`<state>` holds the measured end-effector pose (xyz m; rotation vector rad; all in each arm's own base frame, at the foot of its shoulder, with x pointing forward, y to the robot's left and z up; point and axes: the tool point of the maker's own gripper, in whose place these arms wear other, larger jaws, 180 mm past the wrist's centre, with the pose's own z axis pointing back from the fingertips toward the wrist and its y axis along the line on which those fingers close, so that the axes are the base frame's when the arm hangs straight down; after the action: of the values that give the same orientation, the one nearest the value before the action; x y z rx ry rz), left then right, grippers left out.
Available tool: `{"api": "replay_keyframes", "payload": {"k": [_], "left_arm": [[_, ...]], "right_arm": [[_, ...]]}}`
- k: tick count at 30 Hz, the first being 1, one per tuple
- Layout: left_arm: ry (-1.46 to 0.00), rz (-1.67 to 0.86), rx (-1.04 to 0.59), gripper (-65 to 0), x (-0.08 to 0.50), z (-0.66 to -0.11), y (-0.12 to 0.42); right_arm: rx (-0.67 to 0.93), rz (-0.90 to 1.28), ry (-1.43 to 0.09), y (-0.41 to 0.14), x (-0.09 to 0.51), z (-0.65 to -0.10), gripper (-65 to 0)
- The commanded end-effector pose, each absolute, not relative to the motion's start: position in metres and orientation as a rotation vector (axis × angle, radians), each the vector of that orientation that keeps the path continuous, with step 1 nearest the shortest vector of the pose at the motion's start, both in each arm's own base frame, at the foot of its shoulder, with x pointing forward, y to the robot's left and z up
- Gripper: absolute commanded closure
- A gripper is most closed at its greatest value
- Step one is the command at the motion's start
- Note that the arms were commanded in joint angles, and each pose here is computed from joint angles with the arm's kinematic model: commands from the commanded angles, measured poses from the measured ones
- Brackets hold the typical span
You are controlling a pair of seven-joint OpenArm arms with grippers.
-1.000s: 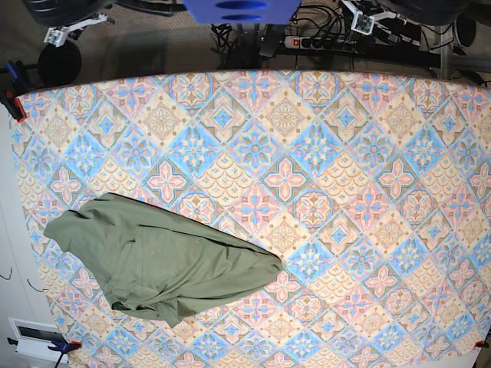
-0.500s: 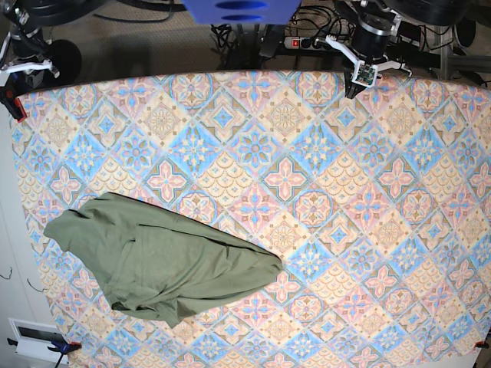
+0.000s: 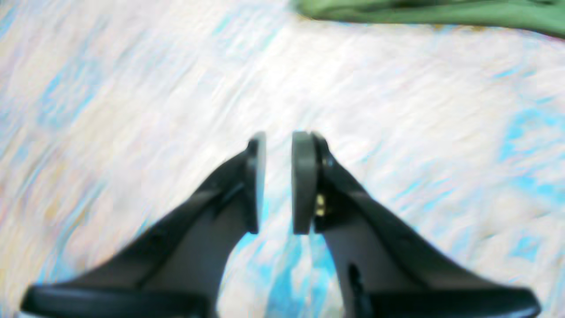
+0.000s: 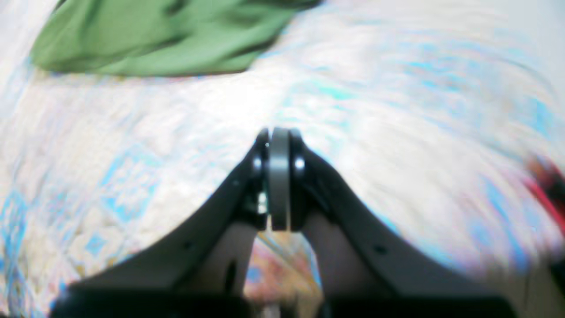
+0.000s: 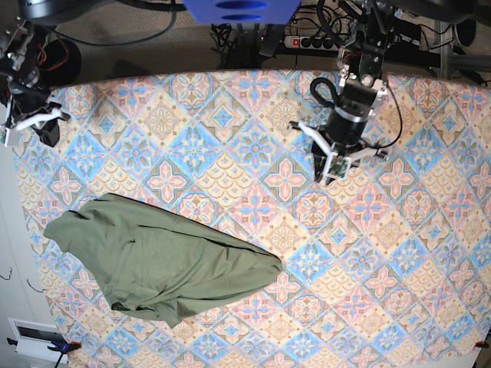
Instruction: Layout the t-shirt on the table in an organized manner, then fold the t-shirt properly
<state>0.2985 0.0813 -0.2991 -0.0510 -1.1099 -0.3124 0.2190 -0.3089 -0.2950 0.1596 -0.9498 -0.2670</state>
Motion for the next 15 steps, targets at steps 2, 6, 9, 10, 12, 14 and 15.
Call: {"api": "replay_keyframes", "payload": {"k": [2, 6, 9, 10, 12, 14, 15], "left_arm": [[-1.176, -0.285, -0.056, -12.9, 0.330, -0.278, 0.073], [-1.170, -0.280, -0.092, -14.9, 0.373, -0.277, 0.049], [-1.140, -0.294, -0.117, -15.1, 0.399, -0.286, 0.028], [-1.133, -0.294, -0.122, -15.1, 0.406, -0.287, 0.023], [-1.094, -0.290, -0.131, -15.1, 0.425, -0.296, 0.012], [-1.061, -0.298, -0.133, -15.1, 0.446, -0.301, 0.002], [-1.039, -0.309, -0.134, -15.1, 0.452, -0.306, -0.005]], "right_arm": [[0.115, -0.180, -0.986, -0.303, 0.235, -0.286, 0.0], [0.033, -0.048, -0.922, -0.283, 0.250, -0.305, 0.0], [-0.003, 0.013, -0.908, -0.274, 0.261, -0.309, 0.0], [-0.010, 0.026, -0.909, -0.272, 0.265, -0.309, 0.0], [-0.012, 0.048, -0.920, -0.267, 0.273, -0.307, 0.0], [-0.001, 0.053, -0.936, -0.262, 0.280, -0.303, 0.0], [0.006, 0.046, -0.936, -0.260, 0.280, -0.305, 0.0]]}}
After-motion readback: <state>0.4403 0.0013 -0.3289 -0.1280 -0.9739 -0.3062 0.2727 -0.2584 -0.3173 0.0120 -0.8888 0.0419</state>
